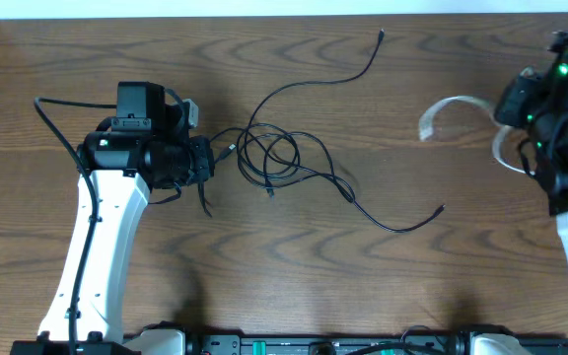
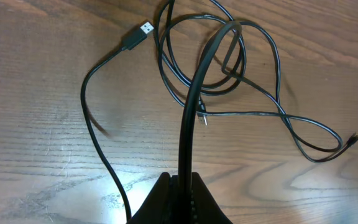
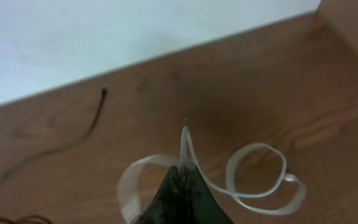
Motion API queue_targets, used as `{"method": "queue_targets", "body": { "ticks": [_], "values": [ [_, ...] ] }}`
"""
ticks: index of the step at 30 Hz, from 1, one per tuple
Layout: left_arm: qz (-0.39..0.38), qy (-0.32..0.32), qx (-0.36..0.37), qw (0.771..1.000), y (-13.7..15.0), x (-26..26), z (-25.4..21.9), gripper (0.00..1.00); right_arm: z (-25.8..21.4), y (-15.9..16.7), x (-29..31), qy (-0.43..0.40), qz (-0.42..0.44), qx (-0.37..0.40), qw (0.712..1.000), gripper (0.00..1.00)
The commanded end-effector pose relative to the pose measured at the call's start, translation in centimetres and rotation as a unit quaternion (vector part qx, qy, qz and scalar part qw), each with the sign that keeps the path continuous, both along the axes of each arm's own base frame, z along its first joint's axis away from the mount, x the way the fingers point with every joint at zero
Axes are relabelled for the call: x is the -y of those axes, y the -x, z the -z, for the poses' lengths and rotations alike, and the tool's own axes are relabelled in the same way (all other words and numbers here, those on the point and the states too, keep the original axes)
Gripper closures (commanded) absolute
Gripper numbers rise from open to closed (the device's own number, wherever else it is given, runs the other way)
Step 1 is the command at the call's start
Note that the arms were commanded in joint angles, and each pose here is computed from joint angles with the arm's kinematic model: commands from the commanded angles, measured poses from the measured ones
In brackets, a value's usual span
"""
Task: Untangle cables
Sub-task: 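Carry the white cable rightward and drop it at the table edge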
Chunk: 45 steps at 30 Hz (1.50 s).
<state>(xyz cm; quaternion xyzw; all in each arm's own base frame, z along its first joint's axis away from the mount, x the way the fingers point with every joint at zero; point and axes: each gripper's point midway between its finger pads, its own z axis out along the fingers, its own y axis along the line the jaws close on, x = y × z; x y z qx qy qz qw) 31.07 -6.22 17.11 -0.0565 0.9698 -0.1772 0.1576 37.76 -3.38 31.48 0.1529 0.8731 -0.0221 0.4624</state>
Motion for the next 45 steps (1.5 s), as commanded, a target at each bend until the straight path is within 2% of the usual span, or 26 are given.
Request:
{"method": "queue_targets", "body": {
  "ticks": [1,6,12,18,25,31,45],
  "values": [
    [0.001,-0.004,0.002,1.000,-0.1,-0.1,0.0,0.92,1.1,-1.5,0.4,-0.002,0.010,-0.009,1.000,0.99],
    [0.001,-0.004,0.002,1.000,-0.1,-0.1,0.0,0.92,1.3,-3.3,3.2,0.013,0.054,0.008,0.998,0.99],
    [0.001,-0.004,0.002,1.000,-0.1,-0.1,0.0,0.92,-0.6,-2.7,9.6,0.041,0.149,0.046,0.987,0.99],
    [0.001,-0.004,0.008,1.000,-0.4,-0.1,-0.1,0.92,-0.8,-0.9,14.6,0.044,0.210,0.048,0.976,0.99],
    [0.001,-0.003,0.016,1.000,-0.7,-0.1,-0.3,0.92,-0.1,3.3,21.4,0.045,0.300,0.030,0.952,0.99],
    [0.001,-0.003,0.015,1.000,-0.7,-0.1,-0.3,0.92,4.6,5.8,25.4,0.020,0.345,-0.041,0.938,0.99],
    [0.001,-0.003,0.015,1.000,-0.7,-0.1,-0.3,0.92,13.6,3.2,26.1,-0.043,0.310,-0.129,0.941,0.99]
  ]
}}
